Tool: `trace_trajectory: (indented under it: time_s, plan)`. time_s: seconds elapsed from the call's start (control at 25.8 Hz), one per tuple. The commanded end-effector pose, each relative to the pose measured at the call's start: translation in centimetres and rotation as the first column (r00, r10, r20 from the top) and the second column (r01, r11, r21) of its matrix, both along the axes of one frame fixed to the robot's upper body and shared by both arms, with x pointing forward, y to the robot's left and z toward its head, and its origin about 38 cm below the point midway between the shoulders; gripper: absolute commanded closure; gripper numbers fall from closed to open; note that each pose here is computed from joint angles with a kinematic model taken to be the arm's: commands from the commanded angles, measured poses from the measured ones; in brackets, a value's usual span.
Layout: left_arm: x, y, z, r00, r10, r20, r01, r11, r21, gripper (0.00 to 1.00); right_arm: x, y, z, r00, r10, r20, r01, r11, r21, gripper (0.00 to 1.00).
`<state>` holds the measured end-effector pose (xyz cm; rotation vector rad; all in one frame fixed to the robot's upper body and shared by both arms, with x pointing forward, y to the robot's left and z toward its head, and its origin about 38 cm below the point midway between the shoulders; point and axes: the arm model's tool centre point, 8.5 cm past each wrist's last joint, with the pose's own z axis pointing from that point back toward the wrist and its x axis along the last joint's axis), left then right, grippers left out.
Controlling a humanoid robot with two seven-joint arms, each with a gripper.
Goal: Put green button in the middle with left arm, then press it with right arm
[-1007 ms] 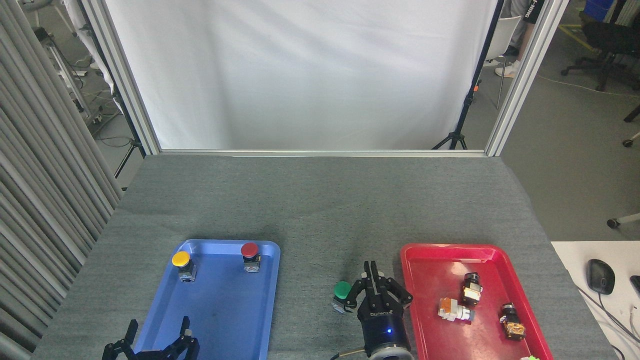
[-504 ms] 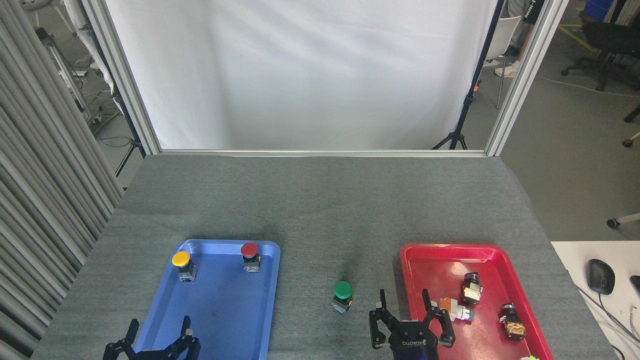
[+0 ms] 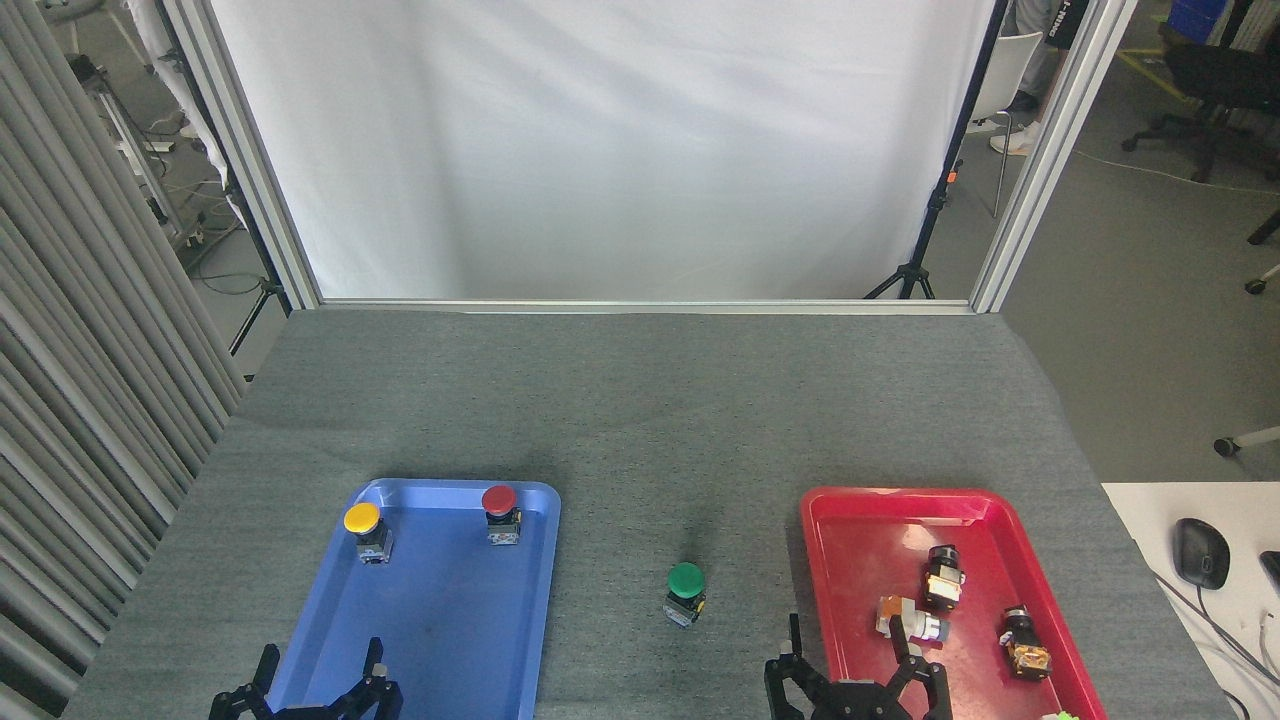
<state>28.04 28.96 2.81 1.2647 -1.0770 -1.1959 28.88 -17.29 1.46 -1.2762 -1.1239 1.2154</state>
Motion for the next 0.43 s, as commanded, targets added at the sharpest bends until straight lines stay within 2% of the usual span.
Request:
trace_trajectory:
  time_s: [0.0,0.39]
  plan:
    - [-0.1,-0.18,-0.11,1.0,-0.004,-0.003,0.004,1.0,-0.002,0.01,-0.75,-0.11,0.2,1.0,-0.003,0.011,0.003,1.0,0.002,0.0]
    - [-1.03,-0.25,-0.5,1.0,-0.006,0.012,0.006,1.0,-0.002,0.0,-1.1,0.06,0.29,1.0,-0.004,0.01,0.003,1.0,0.01,0.0]
